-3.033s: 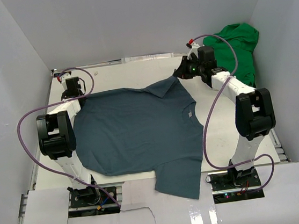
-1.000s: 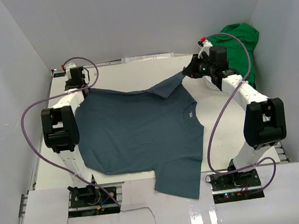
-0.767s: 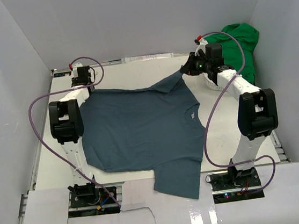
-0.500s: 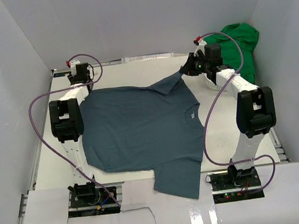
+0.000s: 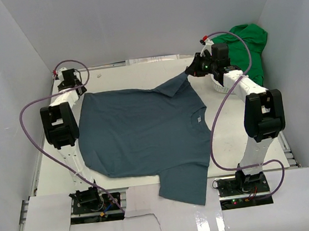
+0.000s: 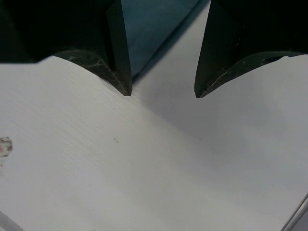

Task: Fold and stack the t-shirts
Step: Fold the flattened tshirt in 1/3 of the way

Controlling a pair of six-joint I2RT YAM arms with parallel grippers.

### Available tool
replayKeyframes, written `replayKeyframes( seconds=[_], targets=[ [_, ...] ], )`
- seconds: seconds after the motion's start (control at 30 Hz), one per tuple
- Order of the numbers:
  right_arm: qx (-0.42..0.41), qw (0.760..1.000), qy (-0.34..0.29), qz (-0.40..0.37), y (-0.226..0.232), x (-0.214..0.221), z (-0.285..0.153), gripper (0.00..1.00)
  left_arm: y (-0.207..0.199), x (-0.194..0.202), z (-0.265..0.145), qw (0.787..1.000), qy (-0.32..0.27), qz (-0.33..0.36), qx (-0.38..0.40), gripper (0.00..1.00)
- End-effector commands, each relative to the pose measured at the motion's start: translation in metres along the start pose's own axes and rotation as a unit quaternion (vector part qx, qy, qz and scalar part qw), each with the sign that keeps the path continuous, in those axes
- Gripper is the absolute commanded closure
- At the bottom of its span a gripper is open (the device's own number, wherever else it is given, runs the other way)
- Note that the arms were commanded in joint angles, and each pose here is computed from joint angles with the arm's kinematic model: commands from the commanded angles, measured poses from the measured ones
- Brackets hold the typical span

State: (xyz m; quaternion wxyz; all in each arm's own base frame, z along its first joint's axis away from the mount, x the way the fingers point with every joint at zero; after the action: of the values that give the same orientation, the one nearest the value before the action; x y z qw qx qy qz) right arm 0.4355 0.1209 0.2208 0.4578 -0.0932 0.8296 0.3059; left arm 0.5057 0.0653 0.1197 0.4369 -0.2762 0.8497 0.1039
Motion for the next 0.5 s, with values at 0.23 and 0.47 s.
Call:
replayKeyframes(
  seconds=[0.23,0.47],
  targets=[
    [-0.019,0.999,-0.025,-0.016,0.003,-0.016,0.001,0.92,0.049,-0.020,-0.004,0.969,0.090,-0.182,0.142,0.36],
    [-0.015,0.999,-0.024,-0.017,0.003,-0.014,0.000,0.92,0.052,-0.016,0.006,0.942,0.133,-0.233,0.203,0.37]
  ],
)
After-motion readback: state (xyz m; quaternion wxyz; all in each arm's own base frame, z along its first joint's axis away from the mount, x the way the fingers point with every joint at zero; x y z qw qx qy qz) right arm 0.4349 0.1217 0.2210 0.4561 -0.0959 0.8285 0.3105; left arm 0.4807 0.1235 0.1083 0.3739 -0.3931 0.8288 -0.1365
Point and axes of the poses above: each gripper's point midway between its finger pads, its own z axis out along the fingers, its own y axis along the line the jaws close on, x = y × z, the point moved 9 cm from there along -z, back along the fingers, and after that the axes turned 2 degrees about -z, right-handed, at the moved point
